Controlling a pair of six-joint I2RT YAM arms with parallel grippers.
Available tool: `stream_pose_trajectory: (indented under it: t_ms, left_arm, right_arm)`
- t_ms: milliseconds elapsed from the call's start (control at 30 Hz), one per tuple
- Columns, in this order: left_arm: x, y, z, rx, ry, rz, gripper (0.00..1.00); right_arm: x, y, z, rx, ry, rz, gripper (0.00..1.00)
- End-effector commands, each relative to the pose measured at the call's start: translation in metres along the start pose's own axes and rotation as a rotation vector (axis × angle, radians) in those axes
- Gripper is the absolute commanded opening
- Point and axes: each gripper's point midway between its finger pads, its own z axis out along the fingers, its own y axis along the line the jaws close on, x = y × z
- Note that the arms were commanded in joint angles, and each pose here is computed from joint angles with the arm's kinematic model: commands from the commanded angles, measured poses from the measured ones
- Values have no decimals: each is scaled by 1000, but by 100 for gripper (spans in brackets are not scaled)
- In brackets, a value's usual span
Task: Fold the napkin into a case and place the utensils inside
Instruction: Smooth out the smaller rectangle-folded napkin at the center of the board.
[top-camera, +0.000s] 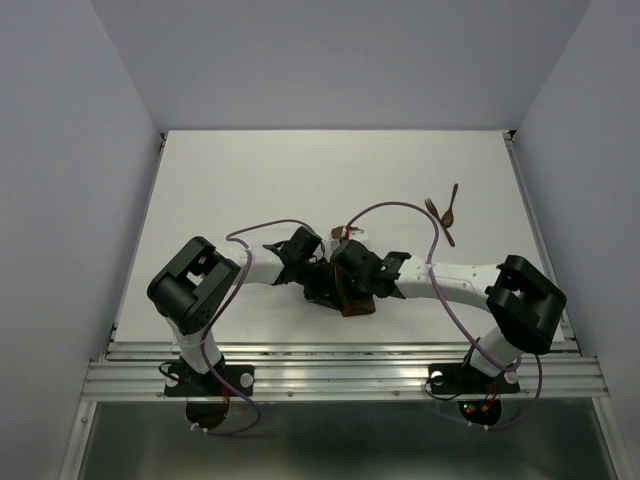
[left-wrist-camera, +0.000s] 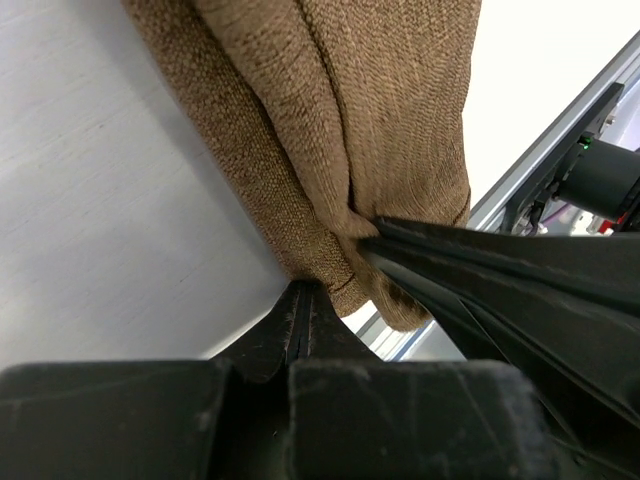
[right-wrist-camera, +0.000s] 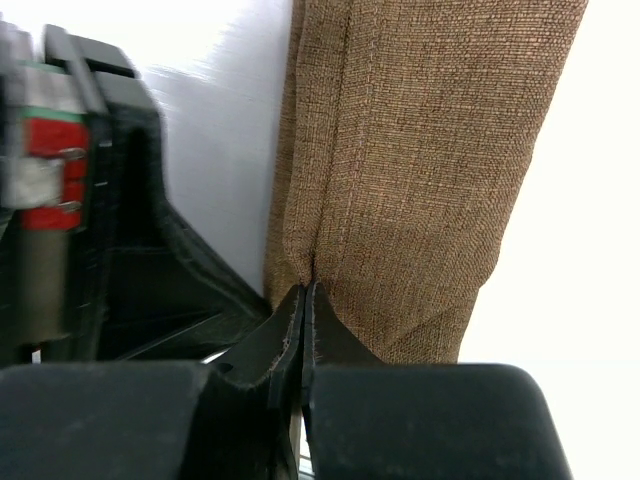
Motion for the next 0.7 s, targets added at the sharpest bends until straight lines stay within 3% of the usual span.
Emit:
stream_pose_trajectory:
  t_ms: [0, 667]
  left_arm:
    - [5, 1, 3, 14, 17, 4, 0]
    - [3, -3, 1, 31, 5, 0, 0]
  right_arm:
    - [-33, 22, -19, -74, -106, 28, 1]
    - [-33, 36, -7, -120, -95, 27, 1]
